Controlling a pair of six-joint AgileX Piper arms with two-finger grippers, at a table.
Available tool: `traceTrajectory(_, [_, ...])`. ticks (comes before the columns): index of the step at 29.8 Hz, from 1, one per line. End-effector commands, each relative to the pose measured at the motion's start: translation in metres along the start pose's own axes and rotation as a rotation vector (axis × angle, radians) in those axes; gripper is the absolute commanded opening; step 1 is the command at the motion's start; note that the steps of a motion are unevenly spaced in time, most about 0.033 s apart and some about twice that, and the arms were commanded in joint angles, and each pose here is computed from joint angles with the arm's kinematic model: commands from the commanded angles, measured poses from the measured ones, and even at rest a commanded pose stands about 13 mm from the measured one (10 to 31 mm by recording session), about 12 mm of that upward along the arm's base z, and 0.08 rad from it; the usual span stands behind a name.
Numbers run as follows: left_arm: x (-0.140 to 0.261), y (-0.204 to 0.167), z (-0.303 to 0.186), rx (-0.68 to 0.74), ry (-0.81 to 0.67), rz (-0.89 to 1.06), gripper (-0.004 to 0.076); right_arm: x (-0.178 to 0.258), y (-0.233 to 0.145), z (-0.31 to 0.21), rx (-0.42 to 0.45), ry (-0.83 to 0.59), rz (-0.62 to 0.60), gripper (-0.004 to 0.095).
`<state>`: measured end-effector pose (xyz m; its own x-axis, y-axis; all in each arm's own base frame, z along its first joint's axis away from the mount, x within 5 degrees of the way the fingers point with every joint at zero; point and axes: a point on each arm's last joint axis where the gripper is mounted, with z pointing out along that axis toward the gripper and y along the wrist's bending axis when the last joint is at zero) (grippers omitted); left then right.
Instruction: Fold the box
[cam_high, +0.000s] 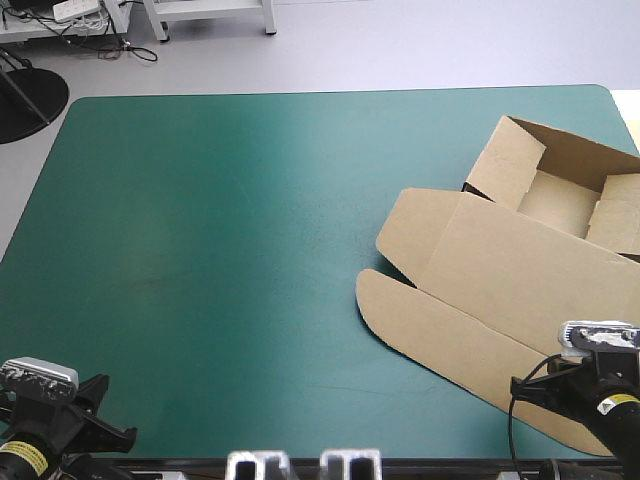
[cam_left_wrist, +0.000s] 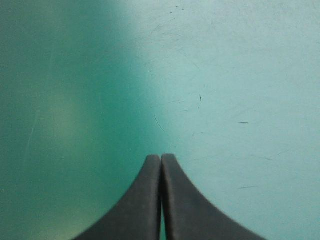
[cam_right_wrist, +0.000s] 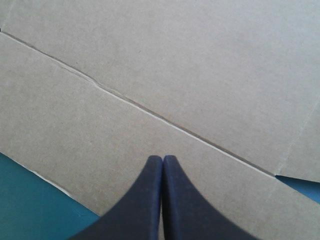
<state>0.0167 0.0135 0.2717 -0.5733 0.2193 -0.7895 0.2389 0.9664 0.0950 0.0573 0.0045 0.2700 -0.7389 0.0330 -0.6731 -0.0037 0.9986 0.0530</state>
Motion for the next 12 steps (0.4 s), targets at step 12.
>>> traceTrajectory(12, [-0.0108,0.0001,-0.0033,0.008,-0.067,0.003,-0.0009,-0.0088,0.0007,-0.0042,-0.003,-0.061,-0.008,-0.002])
